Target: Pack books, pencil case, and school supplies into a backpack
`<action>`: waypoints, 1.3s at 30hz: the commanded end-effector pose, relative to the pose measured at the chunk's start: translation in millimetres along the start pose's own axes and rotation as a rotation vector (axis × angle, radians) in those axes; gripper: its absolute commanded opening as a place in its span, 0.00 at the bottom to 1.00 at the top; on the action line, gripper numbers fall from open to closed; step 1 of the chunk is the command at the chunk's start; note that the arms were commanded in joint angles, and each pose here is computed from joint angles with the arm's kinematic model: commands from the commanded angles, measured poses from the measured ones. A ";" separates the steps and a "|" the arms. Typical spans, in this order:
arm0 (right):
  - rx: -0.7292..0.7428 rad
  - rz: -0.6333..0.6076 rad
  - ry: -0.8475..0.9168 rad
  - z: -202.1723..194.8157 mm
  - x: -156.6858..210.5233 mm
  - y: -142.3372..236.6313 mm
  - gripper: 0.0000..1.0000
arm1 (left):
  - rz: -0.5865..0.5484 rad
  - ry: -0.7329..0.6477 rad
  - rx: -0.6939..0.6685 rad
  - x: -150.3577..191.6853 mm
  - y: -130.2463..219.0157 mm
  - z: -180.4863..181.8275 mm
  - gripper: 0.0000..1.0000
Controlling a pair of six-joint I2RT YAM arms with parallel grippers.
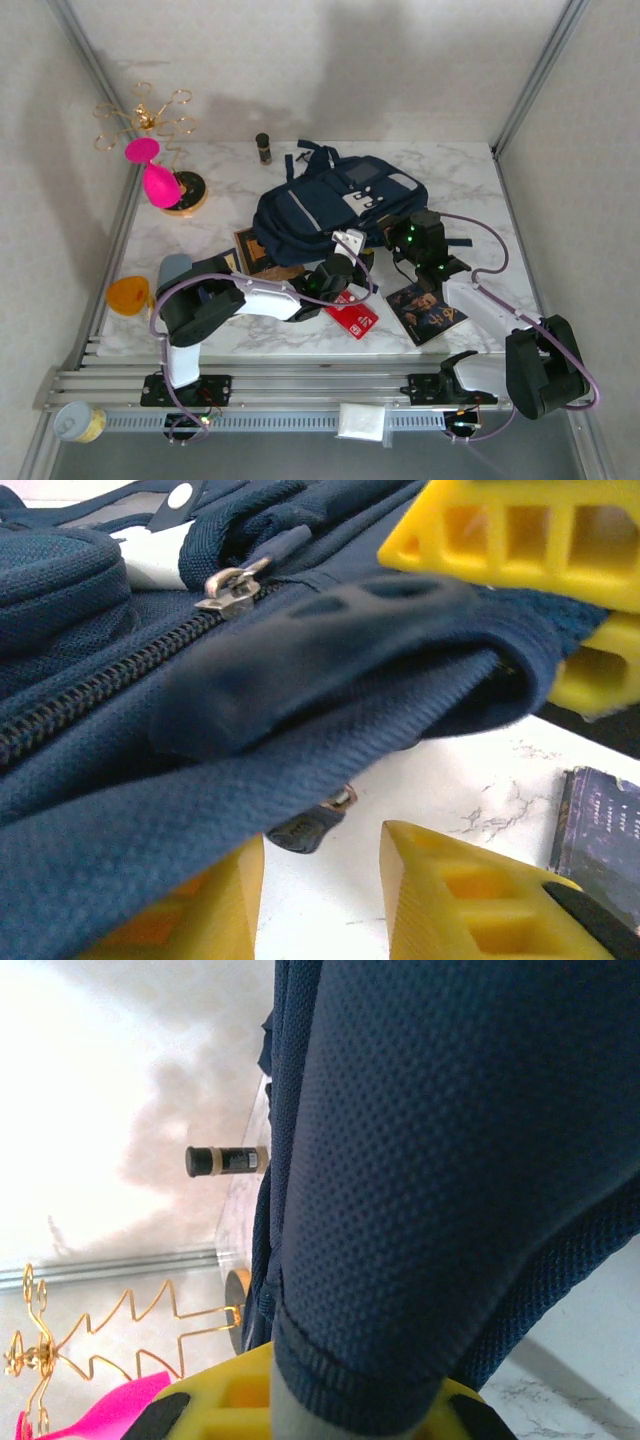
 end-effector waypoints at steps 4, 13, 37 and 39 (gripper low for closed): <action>-0.138 -0.014 0.016 37.4 1.3 11.4 0.00 | -0.069 0.077 -0.008 -15.6 -12.5 4.6 0.21; -0.141 -0.052 0.030 46.3 -11.1 14.4 0.00 | -0.060 0.095 0.015 -20.2 0.1 5.9 0.00; -0.092 -0.028 0.087 54.3 -111.5 -16.7 0.11 | 0.145 0.075 0.148 -4.4 55.3 6.3 0.00; -0.086 -0.004 0.090 51.2 -108.7 -20.9 0.17 | 0.126 0.079 0.167 -16.5 45.0 -2.9 0.00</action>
Point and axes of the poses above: each hand's point on the last joint's axis, 136 mm out from that joint toward the fingers, its own y axis back along the fingers, its own z axis along the line the jaws close on, x = y × z, the point moved 3 cm from there along y, back along the fingers, and after that the axes turned 7 degrees about -y, right-handed, at the moved point
